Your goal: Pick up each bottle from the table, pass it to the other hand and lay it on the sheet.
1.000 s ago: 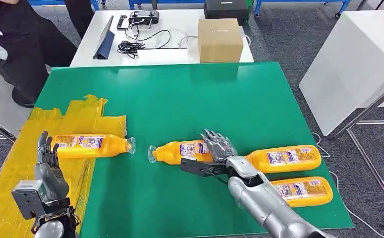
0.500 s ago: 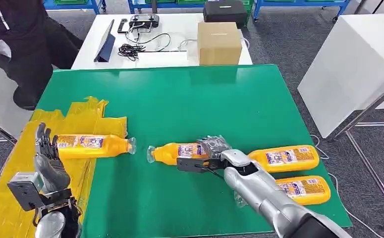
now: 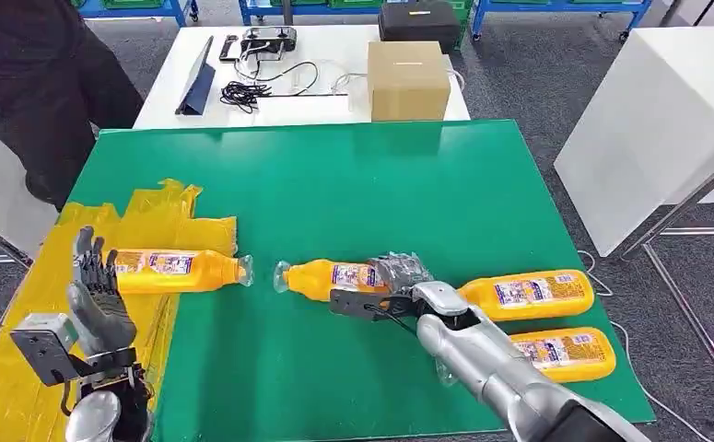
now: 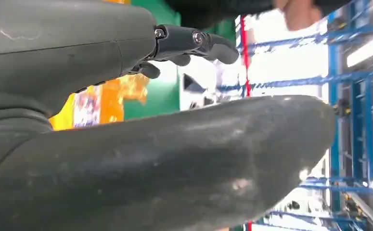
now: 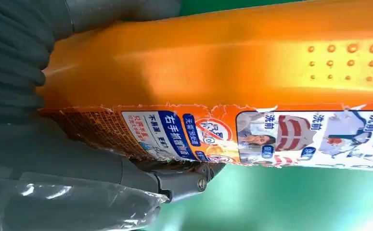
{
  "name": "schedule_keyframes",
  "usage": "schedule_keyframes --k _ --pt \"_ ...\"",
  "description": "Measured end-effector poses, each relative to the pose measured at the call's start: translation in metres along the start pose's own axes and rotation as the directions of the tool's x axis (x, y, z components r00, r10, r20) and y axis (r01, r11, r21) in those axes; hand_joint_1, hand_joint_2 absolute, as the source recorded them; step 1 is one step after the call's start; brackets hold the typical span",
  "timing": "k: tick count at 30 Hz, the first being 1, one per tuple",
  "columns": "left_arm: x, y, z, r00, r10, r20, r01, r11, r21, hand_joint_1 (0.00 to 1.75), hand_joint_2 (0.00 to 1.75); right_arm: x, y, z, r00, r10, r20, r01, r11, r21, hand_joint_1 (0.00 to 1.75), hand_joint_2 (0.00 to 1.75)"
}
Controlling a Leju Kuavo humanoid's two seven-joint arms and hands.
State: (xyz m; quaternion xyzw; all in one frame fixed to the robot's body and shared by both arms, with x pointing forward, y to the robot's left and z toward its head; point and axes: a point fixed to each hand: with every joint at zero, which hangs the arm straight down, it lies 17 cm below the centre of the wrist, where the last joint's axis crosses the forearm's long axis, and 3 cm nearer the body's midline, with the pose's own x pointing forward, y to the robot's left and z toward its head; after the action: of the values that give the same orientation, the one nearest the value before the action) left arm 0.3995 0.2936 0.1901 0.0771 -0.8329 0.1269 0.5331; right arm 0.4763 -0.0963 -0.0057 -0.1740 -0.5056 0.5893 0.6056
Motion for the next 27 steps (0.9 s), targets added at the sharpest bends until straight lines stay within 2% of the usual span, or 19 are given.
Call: schedule_keyframes --k 3,5,12,24,25,27 --pt "-0.005 -0.004 0.019 0.988 0.145 -0.050 -0.147 0.989 -0.031 0.00 0.00 0.016 -0.013 0.012 0.989 -0.115 0.093 0.128 0.980 -0.155 1.75 1.75" --pt "-0.007 -0.004 0.031 0.982 0.175 -0.067 -0.178 0.983 -0.040 0.00 0.00 0.023 -0.013 0.023 0.980 -0.157 0.125 0.179 0.965 -0.192 1.75 1.75" --pt "-0.008 -0.002 0.039 0.979 0.188 -0.080 -0.191 0.981 -0.031 0.00 0.00 0.028 -0.018 0.036 0.968 -0.198 0.154 0.229 0.948 -0.223 1.75 1.75" --pt "-0.008 -0.003 0.040 0.978 0.192 -0.081 -0.195 0.980 -0.028 0.00 0.00 0.027 -0.023 0.040 0.965 -0.206 0.161 0.241 0.941 -0.237 1.75 1.75" --pt "-0.008 -0.003 0.040 0.978 0.192 -0.081 -0.195 0.980 -0.028 0.00 1.75 0.027 -0.023 0.040 0.965 -0.206 0.161 0.240 0.941 -0.238 1.75 1.75" --pt "-0.011 -0.009 0.041 0.962 0.246 -0.120 -0.253 0.967 -0.040 0.00 1.75 0.037 -0.027 0.043 0.947 -0.244 0.210 0.293 0.923 -0.250 1.75 1.75"
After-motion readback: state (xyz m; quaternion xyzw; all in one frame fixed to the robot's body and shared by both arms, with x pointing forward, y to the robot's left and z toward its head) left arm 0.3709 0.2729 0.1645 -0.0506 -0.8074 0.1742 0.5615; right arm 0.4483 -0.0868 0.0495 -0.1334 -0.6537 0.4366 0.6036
